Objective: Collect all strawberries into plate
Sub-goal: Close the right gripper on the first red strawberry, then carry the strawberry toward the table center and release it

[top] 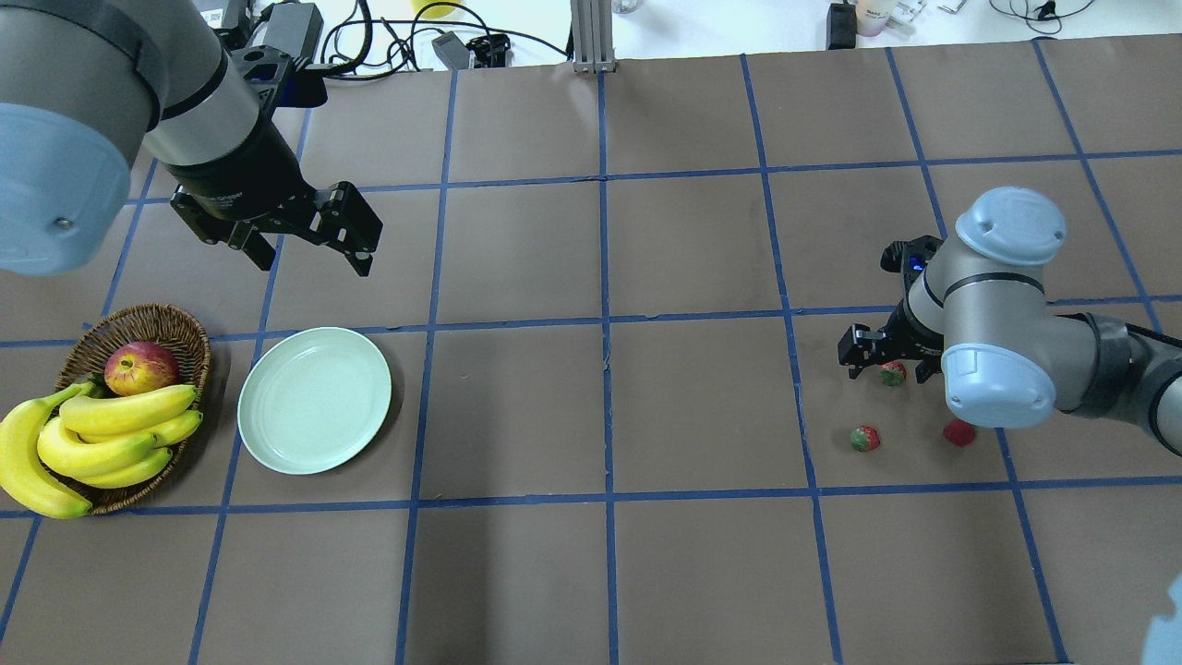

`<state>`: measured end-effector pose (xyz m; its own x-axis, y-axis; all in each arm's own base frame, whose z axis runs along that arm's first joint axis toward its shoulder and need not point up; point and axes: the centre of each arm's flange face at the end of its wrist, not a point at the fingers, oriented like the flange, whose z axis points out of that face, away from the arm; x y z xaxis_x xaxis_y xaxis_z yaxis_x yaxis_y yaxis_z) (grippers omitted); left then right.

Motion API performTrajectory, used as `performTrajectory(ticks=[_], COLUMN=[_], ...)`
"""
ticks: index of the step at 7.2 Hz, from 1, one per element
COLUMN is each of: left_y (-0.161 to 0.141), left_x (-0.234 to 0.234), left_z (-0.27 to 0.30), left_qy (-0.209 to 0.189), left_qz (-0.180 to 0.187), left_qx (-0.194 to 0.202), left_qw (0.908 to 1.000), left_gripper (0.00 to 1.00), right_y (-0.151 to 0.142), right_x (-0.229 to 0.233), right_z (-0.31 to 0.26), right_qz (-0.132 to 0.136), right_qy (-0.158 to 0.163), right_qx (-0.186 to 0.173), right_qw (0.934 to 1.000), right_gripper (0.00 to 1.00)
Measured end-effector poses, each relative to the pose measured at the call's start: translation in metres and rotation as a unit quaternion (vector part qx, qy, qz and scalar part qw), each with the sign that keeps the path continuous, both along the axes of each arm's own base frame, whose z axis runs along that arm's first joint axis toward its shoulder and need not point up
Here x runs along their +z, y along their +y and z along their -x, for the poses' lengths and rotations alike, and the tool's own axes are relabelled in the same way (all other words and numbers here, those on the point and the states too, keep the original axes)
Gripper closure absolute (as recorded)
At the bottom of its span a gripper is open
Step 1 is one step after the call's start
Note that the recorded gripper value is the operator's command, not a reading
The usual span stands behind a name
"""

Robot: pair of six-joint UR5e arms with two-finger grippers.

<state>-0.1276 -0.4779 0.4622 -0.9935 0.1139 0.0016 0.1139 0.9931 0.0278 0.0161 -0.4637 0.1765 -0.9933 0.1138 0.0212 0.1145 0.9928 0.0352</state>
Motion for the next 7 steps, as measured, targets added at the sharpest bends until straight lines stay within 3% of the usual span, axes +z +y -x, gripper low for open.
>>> performTrajectory(ticks=[2, 5, 7], left_y=[0.001, 0.0, 0.0], left_x=[-0.001, -0.001, -0.001], left_z=[0.004, 0.005, 0.005], left_qy=[-0.002, -0.002, -0.003], left_qz=[-0.002, 0.0, 0.0], left_qx=[-0.005, -0.006, -0.006], left_qw=[1.0, 1.0, 1.0], left_gripper=[0.0, 0.0, 0.0], right_y=[0.001, -0.001, -0.016], right_x=[-0.002, 0.003, 0.021], right_z=[0.002, 0.002, -0.018], right_qz=[-0.002, 0.003, 0.024], right_qy=[0.009, 0.015, 0.018], right_qx=[0.005, 0.008, 0.023], right_qw=[0.9999, 0.9998, 0.9993], right_gripper=[0.99, 1.0, 1.0])
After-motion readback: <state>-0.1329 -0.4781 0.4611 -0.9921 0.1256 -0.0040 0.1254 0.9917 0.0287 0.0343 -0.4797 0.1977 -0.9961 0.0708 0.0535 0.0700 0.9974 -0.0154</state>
